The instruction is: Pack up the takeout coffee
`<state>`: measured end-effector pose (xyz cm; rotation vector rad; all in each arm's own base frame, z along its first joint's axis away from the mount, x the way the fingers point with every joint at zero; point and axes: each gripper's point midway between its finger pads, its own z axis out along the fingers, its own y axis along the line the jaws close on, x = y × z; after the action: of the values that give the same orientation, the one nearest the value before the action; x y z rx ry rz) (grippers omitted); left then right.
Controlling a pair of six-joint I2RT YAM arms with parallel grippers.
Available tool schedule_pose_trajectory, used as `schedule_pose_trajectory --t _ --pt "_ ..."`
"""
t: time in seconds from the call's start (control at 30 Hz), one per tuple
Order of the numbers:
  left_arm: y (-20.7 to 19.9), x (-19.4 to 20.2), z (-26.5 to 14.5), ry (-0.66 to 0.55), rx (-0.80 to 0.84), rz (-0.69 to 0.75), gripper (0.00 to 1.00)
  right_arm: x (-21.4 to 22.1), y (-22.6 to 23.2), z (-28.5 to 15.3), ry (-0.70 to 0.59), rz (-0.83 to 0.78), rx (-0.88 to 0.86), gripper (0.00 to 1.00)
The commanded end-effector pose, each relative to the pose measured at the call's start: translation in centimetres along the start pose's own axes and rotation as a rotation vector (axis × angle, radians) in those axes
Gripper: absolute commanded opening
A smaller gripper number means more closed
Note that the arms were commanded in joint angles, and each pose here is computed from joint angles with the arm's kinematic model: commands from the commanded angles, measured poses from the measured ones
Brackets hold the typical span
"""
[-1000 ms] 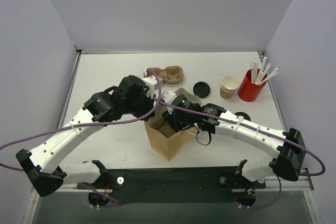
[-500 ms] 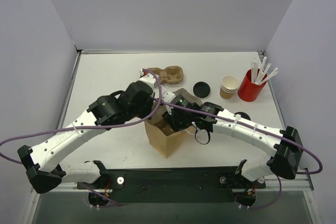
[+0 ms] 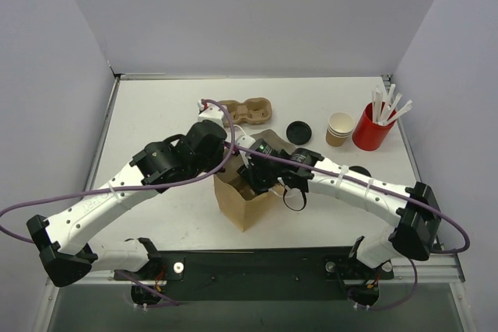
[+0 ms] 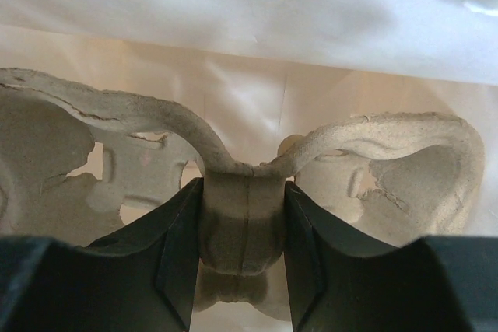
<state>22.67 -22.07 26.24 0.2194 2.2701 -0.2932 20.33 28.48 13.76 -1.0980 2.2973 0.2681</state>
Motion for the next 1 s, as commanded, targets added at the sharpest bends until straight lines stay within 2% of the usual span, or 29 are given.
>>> schedule_pose_trajectory --t 0.0,0.3,0.47,0.97 --pt "-1.0 -3.9 -0.5 -0.170 0.030 -0.155 0.00 3.0 -0.1 0.8 0.154 -0.028 0.007 0.27" --pt "-0.7 -3.3 -0.8 -0.209 0.044 -0.237 0.00 4.3 0.0 1.6 0.233 -0.022 -0.005 0.27" --pt "-0.5 -3.2 -0.7 -0.212 0.023 -0.229 0.00 4.7 -0.1 1.3 0.264 -0.021 -0.008 0.26" --pt "-2.1 -3.6 -1.0 -0.241 0.100 -0.189 0.00 6.0 -1.2 1.6 0.372 -0.025 0.002 0.27"
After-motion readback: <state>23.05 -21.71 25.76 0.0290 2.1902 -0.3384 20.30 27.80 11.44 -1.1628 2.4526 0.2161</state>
